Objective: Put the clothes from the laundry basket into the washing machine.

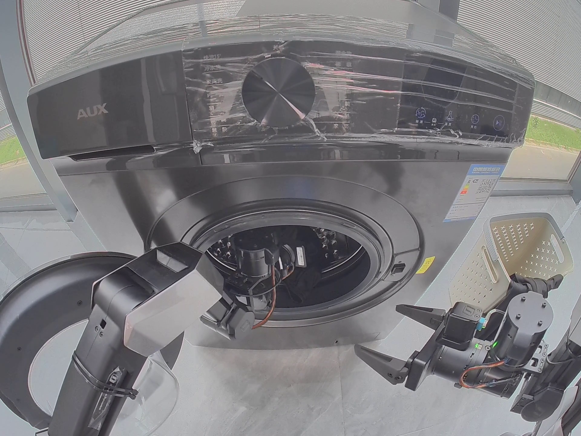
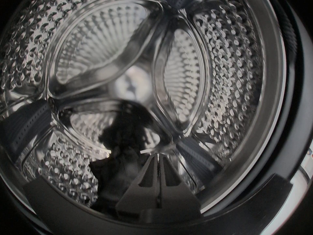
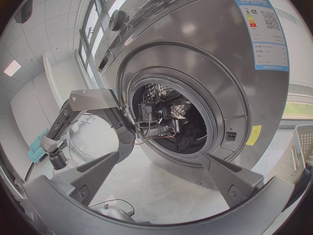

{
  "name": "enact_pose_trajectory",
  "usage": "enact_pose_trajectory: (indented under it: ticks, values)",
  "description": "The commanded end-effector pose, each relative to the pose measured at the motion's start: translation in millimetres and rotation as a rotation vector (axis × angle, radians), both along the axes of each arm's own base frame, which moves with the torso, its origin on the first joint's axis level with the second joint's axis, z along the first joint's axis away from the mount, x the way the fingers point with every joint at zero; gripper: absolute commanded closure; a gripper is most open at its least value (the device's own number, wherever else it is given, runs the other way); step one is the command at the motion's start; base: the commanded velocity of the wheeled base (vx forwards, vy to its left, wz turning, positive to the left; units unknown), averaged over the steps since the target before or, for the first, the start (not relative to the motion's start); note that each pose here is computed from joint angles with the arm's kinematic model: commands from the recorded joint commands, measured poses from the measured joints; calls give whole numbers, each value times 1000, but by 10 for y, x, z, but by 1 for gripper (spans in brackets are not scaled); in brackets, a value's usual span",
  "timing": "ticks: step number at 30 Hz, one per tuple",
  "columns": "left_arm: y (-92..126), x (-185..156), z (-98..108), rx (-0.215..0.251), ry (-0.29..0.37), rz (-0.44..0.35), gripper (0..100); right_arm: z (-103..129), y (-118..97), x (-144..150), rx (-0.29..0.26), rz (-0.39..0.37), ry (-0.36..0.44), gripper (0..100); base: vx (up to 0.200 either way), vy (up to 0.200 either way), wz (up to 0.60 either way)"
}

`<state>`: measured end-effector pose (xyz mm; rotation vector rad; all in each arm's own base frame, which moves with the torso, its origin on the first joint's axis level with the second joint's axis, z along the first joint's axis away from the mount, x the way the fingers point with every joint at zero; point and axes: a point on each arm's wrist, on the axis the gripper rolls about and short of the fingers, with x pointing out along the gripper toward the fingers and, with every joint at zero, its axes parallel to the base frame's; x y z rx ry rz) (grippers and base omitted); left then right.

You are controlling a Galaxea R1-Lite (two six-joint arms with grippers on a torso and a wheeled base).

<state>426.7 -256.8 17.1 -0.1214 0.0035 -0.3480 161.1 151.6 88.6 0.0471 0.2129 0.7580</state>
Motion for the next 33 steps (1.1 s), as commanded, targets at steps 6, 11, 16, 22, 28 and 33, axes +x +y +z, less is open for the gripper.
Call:
enact_pose_trajectory:
  ticks: [6, 11, 16, 22, 28, 33]
  values:
    - [52, 286, 95, -58, -96, 81, 100, 12, 2, -3, 6, 2, -6, 0, 0, 0, 0]
    - [123, 366, 80, -52, -111, 120, 100, 2, 4, 0, 3, 2, -3, 0, 0, 0, 0]
    - [126, 326, 35, -41, -88, 115, 100, -11, 5, 0, -1, 2, 2, 0, 0, 0, 0]
    - [91, 193, 18, -21, -39, 94, 0, -11, 3, 3, -1, 0, 2, 0, 0, 0, 0]
    - [62, -92, -87, 16, 81, 18, 0, -33, 16, 7, -8, 3, 9, 0, 0, 0, 0]
    - [89, -208, -257, 59, 148, -27, 0, -31, 15, 1, -8, 5, 9, 0, 0, 0, 0]
